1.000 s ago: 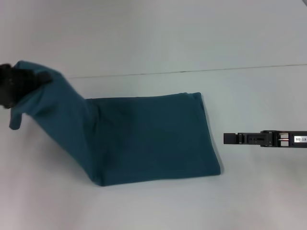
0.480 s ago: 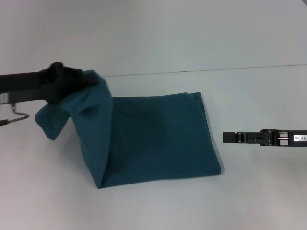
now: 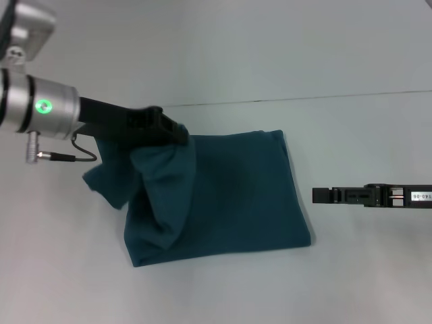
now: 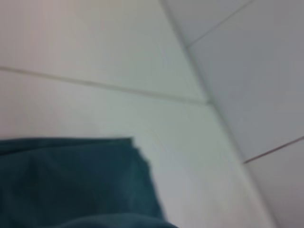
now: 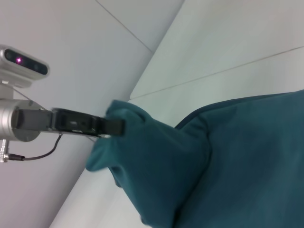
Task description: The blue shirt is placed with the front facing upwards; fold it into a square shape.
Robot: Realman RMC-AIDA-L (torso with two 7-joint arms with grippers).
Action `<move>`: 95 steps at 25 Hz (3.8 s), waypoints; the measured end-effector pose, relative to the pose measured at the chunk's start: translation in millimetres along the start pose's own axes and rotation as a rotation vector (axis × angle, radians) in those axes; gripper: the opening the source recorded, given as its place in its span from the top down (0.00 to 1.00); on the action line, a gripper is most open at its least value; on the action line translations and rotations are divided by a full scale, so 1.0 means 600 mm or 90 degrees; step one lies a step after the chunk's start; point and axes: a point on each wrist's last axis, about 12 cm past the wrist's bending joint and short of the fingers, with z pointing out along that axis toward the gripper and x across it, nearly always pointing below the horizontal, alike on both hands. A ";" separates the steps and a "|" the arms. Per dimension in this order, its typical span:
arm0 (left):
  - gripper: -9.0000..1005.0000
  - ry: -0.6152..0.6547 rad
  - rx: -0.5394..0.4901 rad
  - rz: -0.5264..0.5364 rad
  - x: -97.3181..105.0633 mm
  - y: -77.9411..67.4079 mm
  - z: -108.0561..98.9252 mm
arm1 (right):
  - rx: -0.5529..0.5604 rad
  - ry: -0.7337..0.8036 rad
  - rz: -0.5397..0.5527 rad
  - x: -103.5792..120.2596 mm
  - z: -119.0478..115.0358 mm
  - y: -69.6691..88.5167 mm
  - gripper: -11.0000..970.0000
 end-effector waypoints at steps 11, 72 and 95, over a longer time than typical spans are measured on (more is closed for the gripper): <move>0.91 0.096 -0.129 0.109 -0.035 -0.066 0.069 | 0.000 0.001 0.006 0.002 0.004 -0.001 0.17; 0.07 -0.073 -0.089 -0.148 0.069 0.082 -0.054 | 0.160 -0.008 0.131 -0.153 -0.032 -0.001 0.17; 0.11 -0.031 -0.144 -0.180 0.131 0.131 -0.020 | 0.362 -0.004 0.100 -0.272 -0.017 0.041 0.18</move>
